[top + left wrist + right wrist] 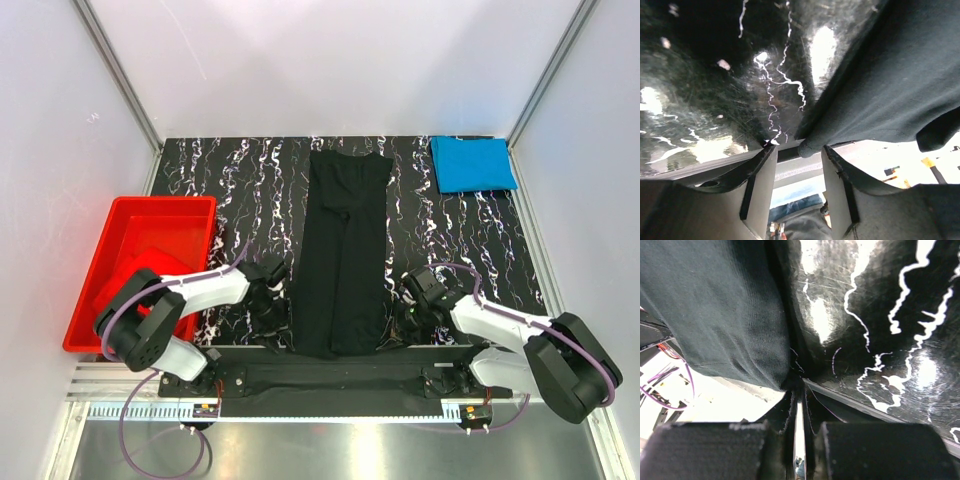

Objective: Fold and stack the t-shirts
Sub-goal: Fold the tshirt

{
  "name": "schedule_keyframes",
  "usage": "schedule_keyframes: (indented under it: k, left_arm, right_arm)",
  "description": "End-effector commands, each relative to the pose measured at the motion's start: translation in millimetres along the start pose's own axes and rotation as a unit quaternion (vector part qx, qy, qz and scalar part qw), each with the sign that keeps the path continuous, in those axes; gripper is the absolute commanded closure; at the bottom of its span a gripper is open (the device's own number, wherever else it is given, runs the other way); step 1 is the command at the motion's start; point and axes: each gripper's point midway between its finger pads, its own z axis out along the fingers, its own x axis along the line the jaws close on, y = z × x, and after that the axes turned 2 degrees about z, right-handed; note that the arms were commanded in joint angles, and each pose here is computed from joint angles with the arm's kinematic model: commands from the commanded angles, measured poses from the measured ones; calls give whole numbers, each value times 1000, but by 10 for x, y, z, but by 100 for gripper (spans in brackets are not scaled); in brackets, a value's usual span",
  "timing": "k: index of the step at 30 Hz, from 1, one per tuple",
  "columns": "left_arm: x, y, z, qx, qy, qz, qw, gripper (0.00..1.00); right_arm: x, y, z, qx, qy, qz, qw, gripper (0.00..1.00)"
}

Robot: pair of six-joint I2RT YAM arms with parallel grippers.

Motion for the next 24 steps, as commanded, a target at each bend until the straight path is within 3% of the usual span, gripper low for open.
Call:
schedule_keyframes:
  k: [1, 3, 6, 7, 9, 14, 24]
  left_arm:
    - [-128, 208, 53, -35, -12, 12, 999, 55]
    - [-165, 236, 63, -39, -14, 15, 999, 60]
    - [-156, 285, 76, -47, -8, 20, 999, 74]
    - [-161, 299, 68, -51, -7, 22, 998, 86]
    - [-151, 339, 50, -62, 0, 27, 998, 100]
    - [-70, 367, -77, -90, 24, 40, 995, 100]
    - [-110, 119, -199, -91, 27, 63, 993, 100]
  right_arm:
    - [21, 79, -3, -22, 10, -2, 1000, 93]
    - [17, 75, -4, -22, 11, -1, 1000, 93]
    - [0, 61, 0, -20, 9, -1, 1000, 94]
    - [-4, 67, 0, -21, 9, 0, 1000, 94]
    - [-7, 62, -4, -19, 5, -4, 1000, 94]
    - [-53, 48, -46, -20, -10, -13, 1000, 96]
    - [-36, -117, -164, -5, 9, -13, 1000, 100]
